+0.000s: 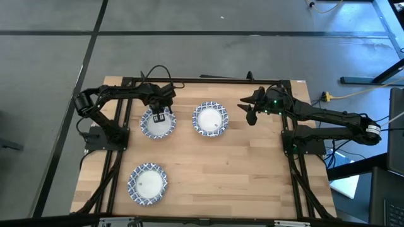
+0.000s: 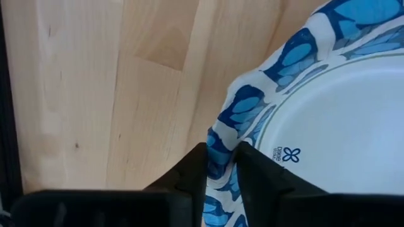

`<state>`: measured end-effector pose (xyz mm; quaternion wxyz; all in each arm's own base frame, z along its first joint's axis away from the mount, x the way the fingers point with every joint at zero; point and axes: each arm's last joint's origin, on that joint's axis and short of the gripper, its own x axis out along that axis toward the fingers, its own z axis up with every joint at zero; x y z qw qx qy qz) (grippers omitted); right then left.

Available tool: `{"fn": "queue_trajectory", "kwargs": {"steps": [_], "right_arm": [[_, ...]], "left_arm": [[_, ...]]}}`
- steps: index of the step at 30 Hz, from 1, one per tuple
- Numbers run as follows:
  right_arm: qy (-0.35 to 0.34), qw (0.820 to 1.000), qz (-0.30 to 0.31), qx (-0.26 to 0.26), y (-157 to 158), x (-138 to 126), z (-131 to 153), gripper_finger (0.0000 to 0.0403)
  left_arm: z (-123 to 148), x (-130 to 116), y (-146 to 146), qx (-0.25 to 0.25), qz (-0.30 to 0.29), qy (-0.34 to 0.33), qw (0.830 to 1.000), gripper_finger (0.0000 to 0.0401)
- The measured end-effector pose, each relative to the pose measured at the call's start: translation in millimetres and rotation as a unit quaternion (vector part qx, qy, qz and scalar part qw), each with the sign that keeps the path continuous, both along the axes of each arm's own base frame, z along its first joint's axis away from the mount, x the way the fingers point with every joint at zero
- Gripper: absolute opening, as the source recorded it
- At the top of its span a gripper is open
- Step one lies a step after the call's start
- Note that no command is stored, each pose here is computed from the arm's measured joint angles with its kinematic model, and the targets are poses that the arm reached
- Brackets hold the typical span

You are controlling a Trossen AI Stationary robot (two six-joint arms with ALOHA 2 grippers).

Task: Nest bowls inside each other
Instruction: Stack the top bowl on top of the bowl on the table

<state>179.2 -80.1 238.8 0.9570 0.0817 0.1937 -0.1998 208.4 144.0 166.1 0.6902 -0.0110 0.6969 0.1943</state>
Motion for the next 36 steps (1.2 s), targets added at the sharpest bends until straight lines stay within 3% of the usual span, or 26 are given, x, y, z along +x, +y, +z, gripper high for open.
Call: {"fn": "queue_trajectory", "kwargs": {"steps": [10, 18, 26, 29, 33, 36], "right_arm": [[0.0, 1.0, -0.001, 0.001, 0.0, 0.0, 0.1, 0.0154], [-0.003, 1.0, -0.005, 0.01, 0.0, -0.1, -0.1, 0.0154], [0.001, 1.0, 0.0, 0.0, 0.0, -0.1, -0.1, 0.0154], [0.001, 1.0, 0.0, 0.0, 0.0, -0.1, -0.1, 0.0154], [0.001, 1.0, 0.0, -0.001, 0.0, -0.1, -0.1, 0.0154], [0.002, 1.0, 0.0, -0.001, 0.0, -0.1, -0.2, 0.0154]], "left_arm": [[6.8, -0.1, 0.7, -0.012, 0.0, -0.014, 1.0, 0.0015], [60.1, 16.5, 15.9, 0.006, 0.006, -0.105, 0.994, 0.0005], [116.7, 41.8, 17.0, -0.002, -0.022, -0.218, 0.976, 0.0002], [137.9, 44.1, 15.1, -0.03, -0.003, -0.249, 0.968, 0.0002], [159.2, 56.1, 13.4, -0.045, 0.033, -0.313, 0.948, 0.0001], [171.0, 68.9, 11.2, -0.054, 0.023, -0.363, 0.93, 0.0001]]}}
